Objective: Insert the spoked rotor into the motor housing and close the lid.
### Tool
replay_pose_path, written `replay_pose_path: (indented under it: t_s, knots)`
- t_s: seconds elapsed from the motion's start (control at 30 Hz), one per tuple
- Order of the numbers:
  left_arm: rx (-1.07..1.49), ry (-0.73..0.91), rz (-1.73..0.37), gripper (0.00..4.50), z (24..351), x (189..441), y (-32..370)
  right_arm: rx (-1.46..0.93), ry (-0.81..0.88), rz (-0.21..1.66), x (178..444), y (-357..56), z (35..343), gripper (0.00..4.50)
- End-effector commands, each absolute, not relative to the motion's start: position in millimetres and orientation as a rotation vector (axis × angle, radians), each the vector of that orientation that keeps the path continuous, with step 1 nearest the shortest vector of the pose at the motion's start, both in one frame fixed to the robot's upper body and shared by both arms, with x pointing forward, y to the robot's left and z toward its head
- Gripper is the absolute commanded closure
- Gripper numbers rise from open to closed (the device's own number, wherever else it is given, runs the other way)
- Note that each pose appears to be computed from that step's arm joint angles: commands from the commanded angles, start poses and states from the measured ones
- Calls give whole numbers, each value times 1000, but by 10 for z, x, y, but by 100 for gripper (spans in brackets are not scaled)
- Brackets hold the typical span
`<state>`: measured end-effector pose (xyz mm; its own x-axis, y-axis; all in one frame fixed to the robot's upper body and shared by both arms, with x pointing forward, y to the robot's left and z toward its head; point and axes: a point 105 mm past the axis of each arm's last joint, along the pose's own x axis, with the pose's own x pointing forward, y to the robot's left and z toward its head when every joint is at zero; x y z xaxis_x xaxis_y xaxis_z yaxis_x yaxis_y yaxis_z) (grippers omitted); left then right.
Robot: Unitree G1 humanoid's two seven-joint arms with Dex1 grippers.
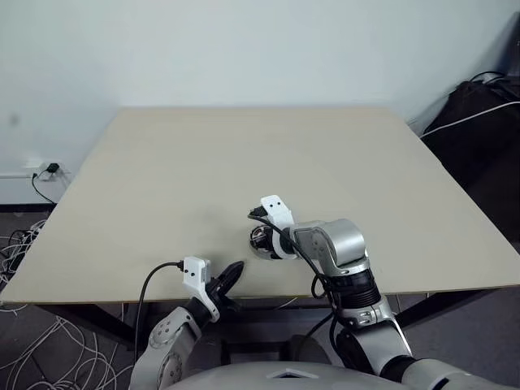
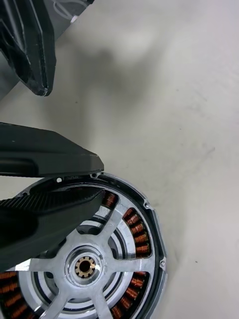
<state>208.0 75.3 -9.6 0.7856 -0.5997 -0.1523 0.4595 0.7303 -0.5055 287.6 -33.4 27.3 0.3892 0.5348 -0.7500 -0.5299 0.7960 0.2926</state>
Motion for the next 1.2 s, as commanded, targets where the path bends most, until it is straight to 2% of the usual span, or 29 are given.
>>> replay_pose_path:
  t_s: [0.03,0.13,0.27,0.33,0.4,0.5,0.63,0.7,0.8,0.83,0.93,1.2]
  knots:
    - [-461,245,-601,450,69,2145,753,-6,922,662,2906,-380,294,388]
    - [-458,246,-606,450,75,2151,750,17,908,691,2876,-337,334,309]
    - [-455,248,-617,450,84,2162,739,81,836,742,2882,-233,529,176]
    - [-453,249,-622,450,87,2163,737,115,797,755,2894,-204,631,176]
    - [-452,249,-626,450,94,2165,737,174,688,754,2951,-199,806,176]
    - [-451,250,-630,450,101,2162,738,109,504,687,3036,-342,931,176]
    - [-448,256,-635,450,103,2154,745,-116,349,460,3109,-844,782,265]
    - [-447,258,-637,450,105,2150,747,-240,287,351,3105,-1104,725,339]
    - [-447,262,-639,450,107,2144,756,-285,264,213,3034,-1401,637,434]
    - [-446,265,-639,450,104,2140,758,-324,242,164,3008,-1506,635,449]
    - [-447,274,-642,450,100,2129,759,-346,234,51,2886,-1746,602,449]
    - [-441,279,-652,450,110,2130,749,-454,320,-62,2573,-2126,293,449]
